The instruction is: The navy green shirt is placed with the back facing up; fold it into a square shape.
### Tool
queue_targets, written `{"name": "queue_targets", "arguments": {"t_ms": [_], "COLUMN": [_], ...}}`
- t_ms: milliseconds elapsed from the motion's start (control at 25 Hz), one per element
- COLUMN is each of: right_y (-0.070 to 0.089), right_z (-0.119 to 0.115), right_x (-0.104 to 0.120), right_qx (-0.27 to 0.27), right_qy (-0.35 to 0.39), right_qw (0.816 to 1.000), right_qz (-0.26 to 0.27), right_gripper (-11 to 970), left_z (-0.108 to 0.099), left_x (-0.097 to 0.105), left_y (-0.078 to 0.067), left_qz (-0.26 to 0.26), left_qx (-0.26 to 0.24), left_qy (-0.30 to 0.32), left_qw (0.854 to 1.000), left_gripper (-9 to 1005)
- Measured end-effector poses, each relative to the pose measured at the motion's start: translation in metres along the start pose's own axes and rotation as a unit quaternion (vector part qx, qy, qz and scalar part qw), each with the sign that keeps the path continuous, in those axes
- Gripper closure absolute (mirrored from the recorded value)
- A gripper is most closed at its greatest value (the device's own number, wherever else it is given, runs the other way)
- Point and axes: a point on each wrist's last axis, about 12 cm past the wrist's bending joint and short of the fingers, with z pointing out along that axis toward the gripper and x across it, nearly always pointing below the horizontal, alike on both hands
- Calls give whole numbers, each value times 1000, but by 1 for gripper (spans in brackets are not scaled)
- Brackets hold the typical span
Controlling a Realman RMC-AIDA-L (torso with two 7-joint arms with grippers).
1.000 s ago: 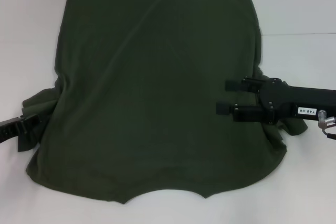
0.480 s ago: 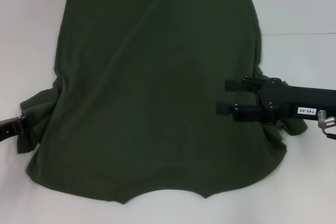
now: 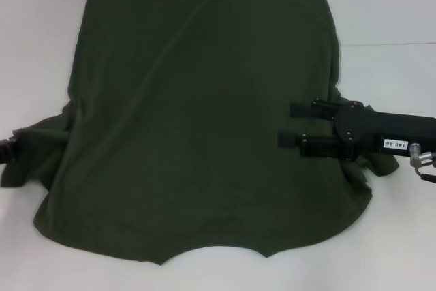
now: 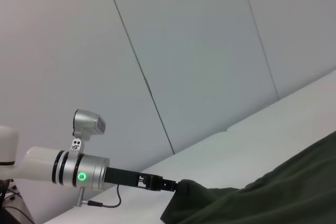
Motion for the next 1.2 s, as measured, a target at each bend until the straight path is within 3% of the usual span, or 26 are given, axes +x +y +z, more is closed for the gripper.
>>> {"name": "queue_targets", "arguments": {"t_ms": [720,1200], "right_y": [3,4], "right_z": [2,4], "right_x": [6,8], "right_qx": [0,-1], "right_qy": [-11,-13], "right_qw": [1000,1000], "right_qz": [9,12], "right_gripper": [65,65], "left_z": [6,7], "left_x": [-45,-62], "left_y": [9,13], "left_qz": [78,117], "left_qx": [-58,-92], "left_qy": [-9,-8], "left_qw": [995,989], "left_gripper": [978,960]}}
